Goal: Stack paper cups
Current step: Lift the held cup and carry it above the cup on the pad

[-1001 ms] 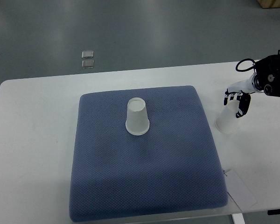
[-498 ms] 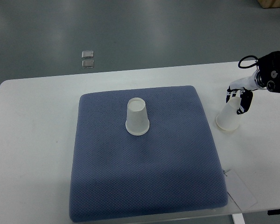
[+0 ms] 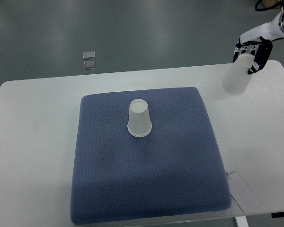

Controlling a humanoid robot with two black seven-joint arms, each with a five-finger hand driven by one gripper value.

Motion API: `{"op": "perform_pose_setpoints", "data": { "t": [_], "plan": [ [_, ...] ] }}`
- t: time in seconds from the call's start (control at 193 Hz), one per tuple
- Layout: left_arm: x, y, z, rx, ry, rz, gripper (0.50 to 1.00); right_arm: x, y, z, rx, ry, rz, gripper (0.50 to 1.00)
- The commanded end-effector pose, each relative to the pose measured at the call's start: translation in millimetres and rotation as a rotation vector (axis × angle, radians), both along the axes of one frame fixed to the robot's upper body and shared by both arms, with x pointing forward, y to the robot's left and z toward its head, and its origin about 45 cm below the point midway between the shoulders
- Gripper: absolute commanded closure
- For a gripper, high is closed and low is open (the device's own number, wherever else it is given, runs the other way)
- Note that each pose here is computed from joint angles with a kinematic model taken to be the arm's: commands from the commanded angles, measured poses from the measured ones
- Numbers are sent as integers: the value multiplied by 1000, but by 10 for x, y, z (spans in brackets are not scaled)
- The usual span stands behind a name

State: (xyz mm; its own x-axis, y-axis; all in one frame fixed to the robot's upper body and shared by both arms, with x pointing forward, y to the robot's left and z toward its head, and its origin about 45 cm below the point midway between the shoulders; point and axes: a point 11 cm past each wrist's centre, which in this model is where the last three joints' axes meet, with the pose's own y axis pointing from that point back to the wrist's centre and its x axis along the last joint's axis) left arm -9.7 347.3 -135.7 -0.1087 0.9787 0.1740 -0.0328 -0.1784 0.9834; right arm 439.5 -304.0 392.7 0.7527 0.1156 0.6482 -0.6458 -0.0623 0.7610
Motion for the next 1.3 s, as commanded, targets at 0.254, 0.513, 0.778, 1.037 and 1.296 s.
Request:
{"op": "perform_pose_setpoints", "data": {
  "t": [0.254, 0.513, 0.778, 1.037, 1.296],
  "plan": [
    [-4, 0, 0, 0, 1, 0, 500, -54, 72, 356, 28, -30, 25, 836],
    [-4, 0, 0, 0, 1, 0, 500, 3, 513, 466, 153, -57, 71, 836],
    [-4, 0, 0, 0, 1, 0, 500, 47, 1155, 416, 149, -47, 174, 836],
    [-4, 0, 0, 0, 1, 0, 500, 2, 1637, 326, 93, -19, 274, 832],
    [-4, 0, 0, 0, 1, 0, 500, -103, 2095, 499, 68, -39, 357, 828]
  ]
}}
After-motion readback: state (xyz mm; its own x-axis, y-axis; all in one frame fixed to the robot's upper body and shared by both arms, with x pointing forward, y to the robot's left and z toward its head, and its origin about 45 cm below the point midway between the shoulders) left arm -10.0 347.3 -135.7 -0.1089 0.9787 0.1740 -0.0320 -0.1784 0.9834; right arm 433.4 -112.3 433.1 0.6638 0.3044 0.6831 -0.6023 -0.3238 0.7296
